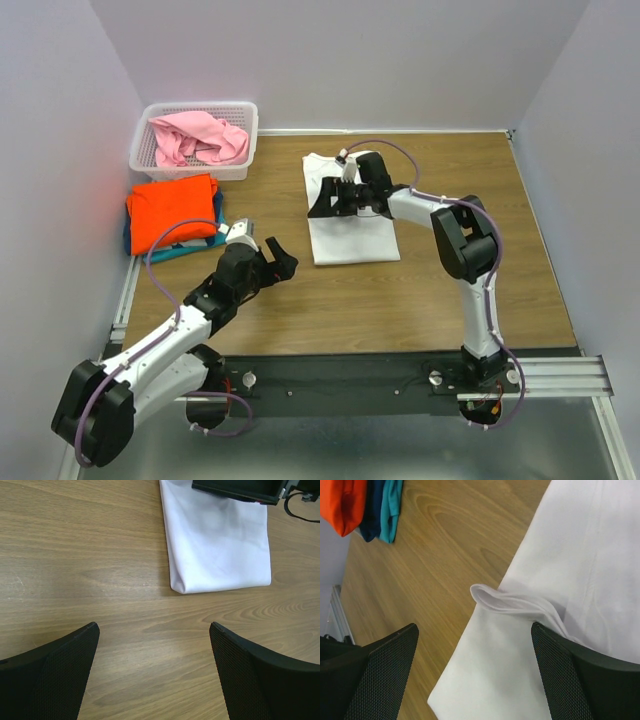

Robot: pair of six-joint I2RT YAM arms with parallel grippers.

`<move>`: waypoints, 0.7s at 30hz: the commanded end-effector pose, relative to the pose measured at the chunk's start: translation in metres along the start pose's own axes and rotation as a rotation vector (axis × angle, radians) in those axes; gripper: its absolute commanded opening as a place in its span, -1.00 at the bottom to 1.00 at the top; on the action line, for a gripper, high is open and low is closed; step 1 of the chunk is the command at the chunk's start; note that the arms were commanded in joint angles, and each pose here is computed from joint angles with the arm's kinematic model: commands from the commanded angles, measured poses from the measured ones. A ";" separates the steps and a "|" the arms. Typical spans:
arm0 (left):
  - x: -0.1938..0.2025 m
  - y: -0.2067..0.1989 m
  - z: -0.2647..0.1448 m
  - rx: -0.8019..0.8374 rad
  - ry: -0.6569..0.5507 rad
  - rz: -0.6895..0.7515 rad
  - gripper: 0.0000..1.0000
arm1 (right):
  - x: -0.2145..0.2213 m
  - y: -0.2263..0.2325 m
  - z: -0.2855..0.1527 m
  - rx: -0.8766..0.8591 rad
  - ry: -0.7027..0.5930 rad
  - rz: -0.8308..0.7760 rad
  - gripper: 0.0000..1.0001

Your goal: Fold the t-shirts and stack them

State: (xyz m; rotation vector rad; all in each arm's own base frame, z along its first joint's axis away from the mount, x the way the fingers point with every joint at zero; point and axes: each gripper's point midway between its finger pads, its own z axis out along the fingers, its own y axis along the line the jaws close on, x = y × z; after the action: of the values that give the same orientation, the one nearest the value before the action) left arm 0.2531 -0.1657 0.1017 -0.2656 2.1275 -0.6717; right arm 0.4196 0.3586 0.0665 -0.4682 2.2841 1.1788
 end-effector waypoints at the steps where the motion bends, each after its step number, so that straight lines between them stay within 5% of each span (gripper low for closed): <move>1: -0.003 0.005 -0.003 -0.021 -0.026 0.004 0.97 | -0.018 -0.023 0.005 0.042 -0.045 -0.016 1.00; 12: -0.002 0.003 -0.003 -0.010 -0.022 -0.009 0.97 | -0.031 -0.026 0.000 0.025 -0.064 -0.015 1.00; 21: -0.011 -0.028 0.007 0.113 -0.023 0.017 0.97 | -0.074 0.023 -0.086 0.164 -0.273 -0.056 1.00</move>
State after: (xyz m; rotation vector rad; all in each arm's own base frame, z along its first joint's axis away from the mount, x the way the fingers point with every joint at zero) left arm 0.2560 -0.1710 0.1047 -0.2552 2.1050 -0.7045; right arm 0.4408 0.3313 0.1077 -0.3792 2.2078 1.0853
